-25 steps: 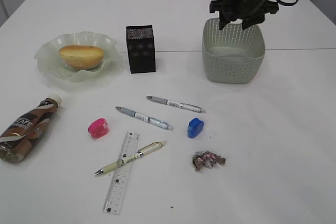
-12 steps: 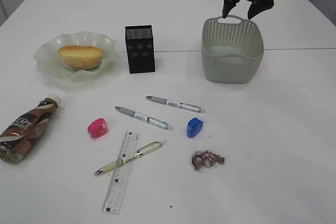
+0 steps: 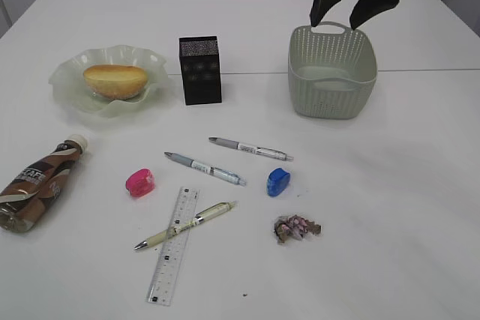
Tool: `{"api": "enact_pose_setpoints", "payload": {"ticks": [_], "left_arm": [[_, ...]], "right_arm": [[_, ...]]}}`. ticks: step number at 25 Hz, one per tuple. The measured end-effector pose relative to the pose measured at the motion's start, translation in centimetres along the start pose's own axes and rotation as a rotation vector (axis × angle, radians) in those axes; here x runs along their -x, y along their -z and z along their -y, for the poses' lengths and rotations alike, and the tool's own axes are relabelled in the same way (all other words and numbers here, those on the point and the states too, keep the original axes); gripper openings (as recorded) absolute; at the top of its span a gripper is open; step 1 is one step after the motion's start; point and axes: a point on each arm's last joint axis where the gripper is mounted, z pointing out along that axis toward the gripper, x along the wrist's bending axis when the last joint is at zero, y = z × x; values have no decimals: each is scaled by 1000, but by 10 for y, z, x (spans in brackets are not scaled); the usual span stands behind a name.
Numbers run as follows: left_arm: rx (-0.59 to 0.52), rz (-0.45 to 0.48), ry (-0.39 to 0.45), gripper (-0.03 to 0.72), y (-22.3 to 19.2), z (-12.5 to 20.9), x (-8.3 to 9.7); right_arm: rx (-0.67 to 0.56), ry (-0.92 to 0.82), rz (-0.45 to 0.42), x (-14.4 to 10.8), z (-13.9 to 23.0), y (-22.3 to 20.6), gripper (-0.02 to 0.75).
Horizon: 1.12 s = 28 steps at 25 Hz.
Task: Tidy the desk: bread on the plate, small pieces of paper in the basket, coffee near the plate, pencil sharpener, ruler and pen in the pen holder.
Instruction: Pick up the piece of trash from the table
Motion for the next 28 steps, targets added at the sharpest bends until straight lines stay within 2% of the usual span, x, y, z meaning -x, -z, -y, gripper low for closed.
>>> {"api": "enact_pose_setpoints", "payload": {"ticks": [6, 10, 16, 20, 28], "left_arm": [[0, 2, 1, 505, 0, 0, 0], [0, 4, 1, 505, 0, 0, 0], [-1, 7, 2, 505, 0, 0, 1], [-1, 8, 3, 505, 0, 0, 1], [-1, 8, 3, 505, 0, 0, 1]], "right_arm": [[-59, 29, -13, -14, 43, 41, 492], [-162, 74, -37, -34, 83, 40, 492], [-335, 181, -57, -70, 133, 12, 492], [-391, 239, -64, -91, 146, -4, 492], [-489, 321, 74, -84, 154, -60, 491]]}}
